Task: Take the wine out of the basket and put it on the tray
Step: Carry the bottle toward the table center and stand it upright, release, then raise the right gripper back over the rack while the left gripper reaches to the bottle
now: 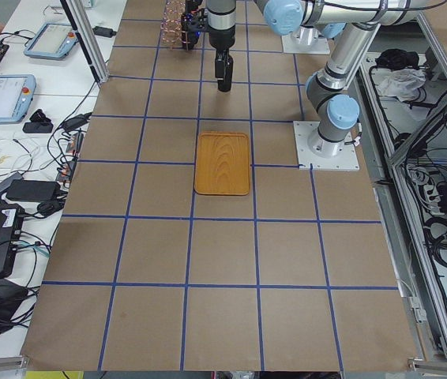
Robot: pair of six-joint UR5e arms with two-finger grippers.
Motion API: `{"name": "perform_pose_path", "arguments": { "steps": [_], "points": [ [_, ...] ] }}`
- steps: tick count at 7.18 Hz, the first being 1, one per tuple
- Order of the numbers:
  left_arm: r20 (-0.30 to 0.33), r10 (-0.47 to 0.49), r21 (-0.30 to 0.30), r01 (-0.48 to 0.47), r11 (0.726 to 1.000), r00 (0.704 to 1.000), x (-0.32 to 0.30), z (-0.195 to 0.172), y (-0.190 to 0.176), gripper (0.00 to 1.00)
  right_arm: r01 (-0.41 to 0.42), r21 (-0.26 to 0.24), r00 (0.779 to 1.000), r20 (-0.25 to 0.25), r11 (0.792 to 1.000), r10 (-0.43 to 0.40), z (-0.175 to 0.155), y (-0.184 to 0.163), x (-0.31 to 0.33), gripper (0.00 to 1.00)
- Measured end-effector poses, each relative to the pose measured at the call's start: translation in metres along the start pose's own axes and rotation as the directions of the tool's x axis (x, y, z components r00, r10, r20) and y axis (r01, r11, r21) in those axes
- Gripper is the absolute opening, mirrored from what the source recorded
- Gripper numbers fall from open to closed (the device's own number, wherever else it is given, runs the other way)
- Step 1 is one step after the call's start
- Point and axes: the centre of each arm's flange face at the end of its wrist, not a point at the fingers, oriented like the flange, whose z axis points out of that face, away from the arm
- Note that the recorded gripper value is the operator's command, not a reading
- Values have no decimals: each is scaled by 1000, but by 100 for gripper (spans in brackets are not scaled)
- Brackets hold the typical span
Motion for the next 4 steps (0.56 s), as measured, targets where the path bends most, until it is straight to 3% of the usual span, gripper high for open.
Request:
{"name": "perform_pose_path", "arguments": {
  "steps": [2, 4],
  "points": [
    [-10, 15, -15, -16, 1000, 1000, 18, 8, -8, 100, 51, 15, 999, -7, 999, -51, -35, -18, 72, 100],
    [-47, 1, 18, 0, 1000, 999, 73, 13, -20, 100, 81, 48, 997, 1, 996, -81, -59, -27, 118, 100]
  ]
}}
